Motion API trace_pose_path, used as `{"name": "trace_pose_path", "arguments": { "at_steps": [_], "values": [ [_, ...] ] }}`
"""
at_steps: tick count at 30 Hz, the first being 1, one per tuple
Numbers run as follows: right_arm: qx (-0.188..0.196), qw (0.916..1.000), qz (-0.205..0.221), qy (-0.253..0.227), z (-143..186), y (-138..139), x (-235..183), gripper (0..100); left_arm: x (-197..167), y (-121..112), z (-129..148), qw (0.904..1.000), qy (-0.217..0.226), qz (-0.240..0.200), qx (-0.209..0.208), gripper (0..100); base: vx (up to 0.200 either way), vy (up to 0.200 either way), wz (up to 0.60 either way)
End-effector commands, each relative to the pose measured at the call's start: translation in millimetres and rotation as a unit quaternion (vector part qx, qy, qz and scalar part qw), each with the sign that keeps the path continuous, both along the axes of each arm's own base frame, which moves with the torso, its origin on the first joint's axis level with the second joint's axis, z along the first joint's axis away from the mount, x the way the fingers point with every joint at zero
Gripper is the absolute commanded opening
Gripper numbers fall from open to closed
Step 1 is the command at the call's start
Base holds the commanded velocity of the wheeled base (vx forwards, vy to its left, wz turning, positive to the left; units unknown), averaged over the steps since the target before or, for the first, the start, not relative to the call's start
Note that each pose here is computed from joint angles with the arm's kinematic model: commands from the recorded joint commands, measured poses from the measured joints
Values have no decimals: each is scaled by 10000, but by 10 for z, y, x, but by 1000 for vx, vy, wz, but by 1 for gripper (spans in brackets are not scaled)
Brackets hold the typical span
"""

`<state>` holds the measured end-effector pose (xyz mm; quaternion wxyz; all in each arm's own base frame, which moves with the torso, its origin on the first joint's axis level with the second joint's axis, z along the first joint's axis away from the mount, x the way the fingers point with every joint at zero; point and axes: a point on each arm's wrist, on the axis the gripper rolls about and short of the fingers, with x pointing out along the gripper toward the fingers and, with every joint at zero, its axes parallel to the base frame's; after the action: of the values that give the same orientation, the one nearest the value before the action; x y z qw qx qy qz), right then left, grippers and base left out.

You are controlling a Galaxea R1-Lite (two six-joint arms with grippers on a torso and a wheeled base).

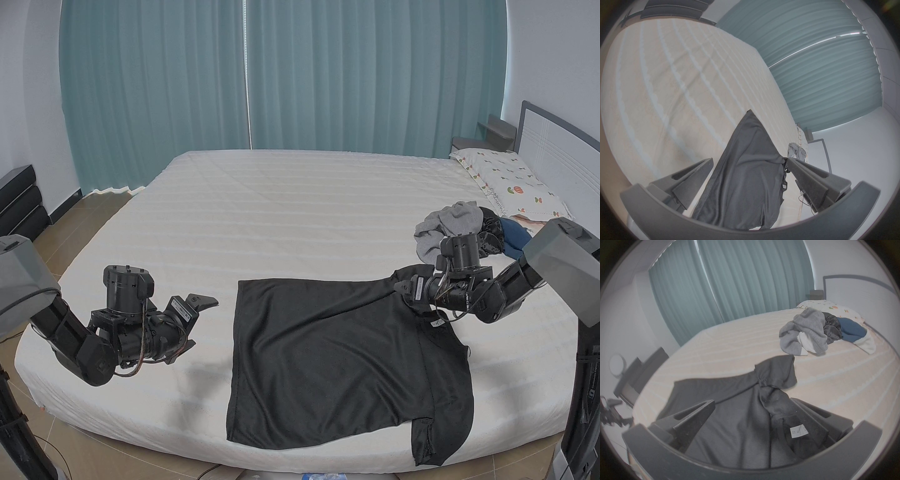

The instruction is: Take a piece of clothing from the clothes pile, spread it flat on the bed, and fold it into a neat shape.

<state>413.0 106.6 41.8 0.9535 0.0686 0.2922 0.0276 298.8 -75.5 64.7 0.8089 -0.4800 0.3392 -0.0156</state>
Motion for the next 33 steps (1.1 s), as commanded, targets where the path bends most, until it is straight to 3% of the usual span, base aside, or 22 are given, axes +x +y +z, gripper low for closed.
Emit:
{"name": "trace_pose_path", "arguments": {
  "at_steps": [1, 19, 33],
  "values": [
    [-432, 9985, -62, 335, -416, 77, 80, 100, 13, 95, -103, 9998, 174, 139, -6, 100, 0, 0, 0],
    [-467, 9968, -593, 258, -440, -279, 244, 100, -7, 72, -225, 9992, 386, 30, 38, 100, 0, 0, 0],
    [-630, 9953, -635, 378, -576, -281, 260, 100, -21, 65, -254, 9990, 447, 8, 47, 100, 0, 0, 0]
  ]
}}
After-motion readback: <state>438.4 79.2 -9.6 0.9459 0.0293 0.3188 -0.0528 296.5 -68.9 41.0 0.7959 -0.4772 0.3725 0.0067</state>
